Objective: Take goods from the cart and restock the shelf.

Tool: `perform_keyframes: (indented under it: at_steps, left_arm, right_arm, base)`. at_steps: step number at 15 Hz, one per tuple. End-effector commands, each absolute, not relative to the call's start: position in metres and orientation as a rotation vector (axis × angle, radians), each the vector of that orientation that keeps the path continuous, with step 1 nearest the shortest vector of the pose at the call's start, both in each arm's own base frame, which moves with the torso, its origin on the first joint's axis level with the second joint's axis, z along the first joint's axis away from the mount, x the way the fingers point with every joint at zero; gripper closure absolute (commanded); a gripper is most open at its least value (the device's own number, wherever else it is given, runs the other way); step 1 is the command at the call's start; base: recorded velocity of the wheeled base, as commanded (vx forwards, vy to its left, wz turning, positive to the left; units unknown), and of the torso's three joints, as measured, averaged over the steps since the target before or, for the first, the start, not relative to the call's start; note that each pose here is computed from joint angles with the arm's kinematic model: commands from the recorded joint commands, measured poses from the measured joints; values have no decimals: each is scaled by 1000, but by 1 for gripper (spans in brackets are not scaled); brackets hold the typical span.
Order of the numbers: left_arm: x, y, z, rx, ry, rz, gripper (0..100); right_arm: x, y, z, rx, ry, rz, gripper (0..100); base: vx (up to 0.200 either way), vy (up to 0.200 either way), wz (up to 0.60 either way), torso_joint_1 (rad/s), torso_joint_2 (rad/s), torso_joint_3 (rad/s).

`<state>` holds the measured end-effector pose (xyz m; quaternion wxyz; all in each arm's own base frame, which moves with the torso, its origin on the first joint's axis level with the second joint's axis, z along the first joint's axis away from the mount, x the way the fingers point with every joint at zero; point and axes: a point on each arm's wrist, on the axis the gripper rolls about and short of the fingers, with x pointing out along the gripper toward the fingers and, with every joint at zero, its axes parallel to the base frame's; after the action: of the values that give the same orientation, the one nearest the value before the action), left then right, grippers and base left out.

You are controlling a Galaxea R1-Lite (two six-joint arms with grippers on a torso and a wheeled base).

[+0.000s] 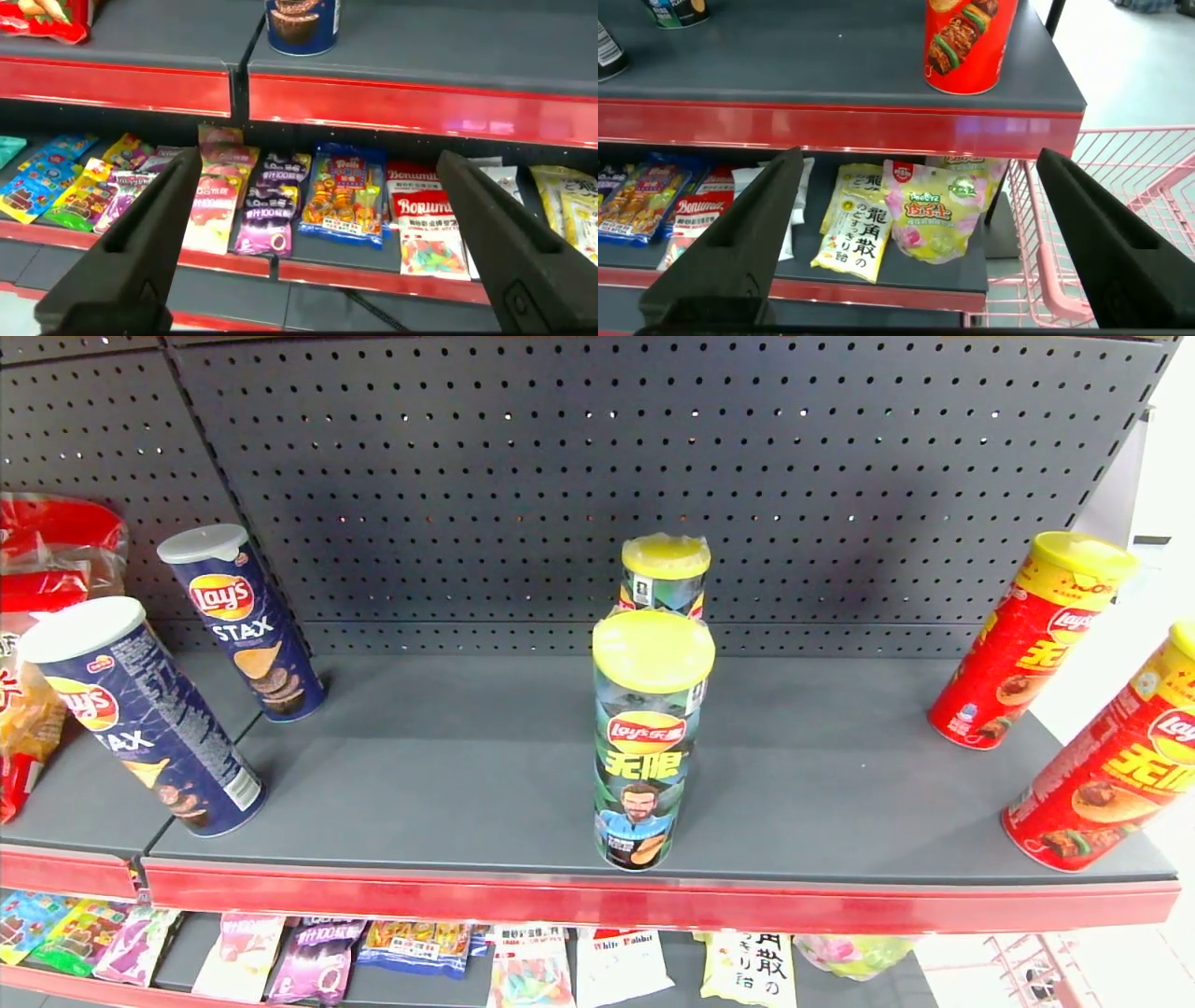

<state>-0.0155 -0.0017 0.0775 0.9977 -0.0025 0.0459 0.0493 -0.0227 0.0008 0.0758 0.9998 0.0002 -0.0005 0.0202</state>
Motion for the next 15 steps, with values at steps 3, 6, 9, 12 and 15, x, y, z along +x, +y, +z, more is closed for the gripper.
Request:
perform_keyframes:
  at_steps: [3,6,9,12,15]
  left_arm:
    - [-15,-2,78,-5,95,98,0]
    - [-15,-2,78,-5,95,100,0]
    - [-15,-2,78,-5,95,98,0]
    - [-15,-2,78,-5,95,100,0]
    - [-15,-2,78,-5,95,100,0]
  right_arm:
    - [-23,1,76,3,-1,41,0]
    - [-23,1,76,5,-1,41,0]
    - [-23,1,76,5,-1,41,0]
    - [-23,1,76,5,-1,41,0]
    - [-23,1,76,2,-2,41,0]
  base:
    - [0,0,0,0,0,0]
    - [0,0,0,0,0,0]
    - [0,0,0,0,0,0]
    - [0,0,0,0,0,0]
    - [0,0,0,0,0,0]
